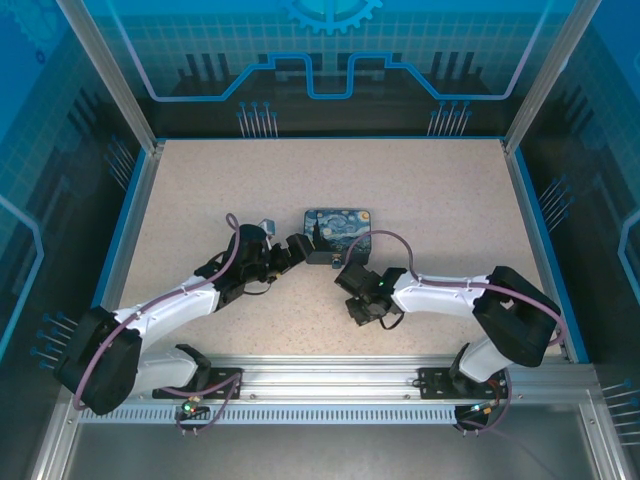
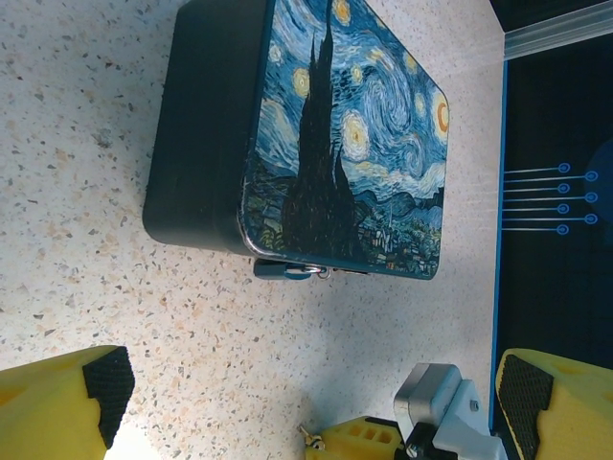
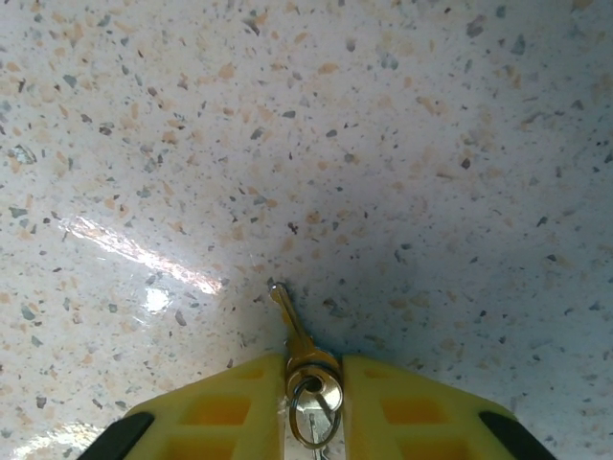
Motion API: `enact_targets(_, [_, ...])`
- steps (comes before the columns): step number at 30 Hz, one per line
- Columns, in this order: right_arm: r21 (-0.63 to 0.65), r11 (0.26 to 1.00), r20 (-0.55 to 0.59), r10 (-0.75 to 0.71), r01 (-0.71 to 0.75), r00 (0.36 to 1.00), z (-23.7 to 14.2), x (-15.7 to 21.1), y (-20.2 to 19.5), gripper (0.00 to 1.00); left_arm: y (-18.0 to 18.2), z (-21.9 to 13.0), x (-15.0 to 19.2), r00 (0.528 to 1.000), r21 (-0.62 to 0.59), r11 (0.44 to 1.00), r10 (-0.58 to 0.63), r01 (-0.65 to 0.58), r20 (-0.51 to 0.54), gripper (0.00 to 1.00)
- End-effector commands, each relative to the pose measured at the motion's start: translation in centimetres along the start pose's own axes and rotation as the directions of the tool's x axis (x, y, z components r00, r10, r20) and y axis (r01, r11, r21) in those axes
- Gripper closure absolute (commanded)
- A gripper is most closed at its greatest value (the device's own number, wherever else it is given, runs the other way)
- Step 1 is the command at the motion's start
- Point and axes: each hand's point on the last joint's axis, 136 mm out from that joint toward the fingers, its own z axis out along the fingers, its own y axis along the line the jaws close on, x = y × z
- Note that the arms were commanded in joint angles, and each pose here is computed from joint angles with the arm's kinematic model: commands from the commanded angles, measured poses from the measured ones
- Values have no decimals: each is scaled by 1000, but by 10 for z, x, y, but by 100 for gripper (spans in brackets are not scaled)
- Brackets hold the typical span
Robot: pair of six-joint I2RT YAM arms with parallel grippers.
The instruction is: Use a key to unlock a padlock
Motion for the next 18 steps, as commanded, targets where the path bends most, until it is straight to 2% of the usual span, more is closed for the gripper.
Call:
enact_targets(1, [47,999,-117,-9,15,993,15,32,-8,80,-16,-4,-5,1000,13,1000,-28,28,-3,1])
enact_targets(9, [17,999,-135,-33,35,990,17,27,0,100,-39,-14,-12,999,-1,999,-49,49,-22,1])
enact_targets(18, [-145,989,-148,-8,-14,989,5,21,14,100,-51,-25,-20,982,-42,981,-189,188,-23,1])
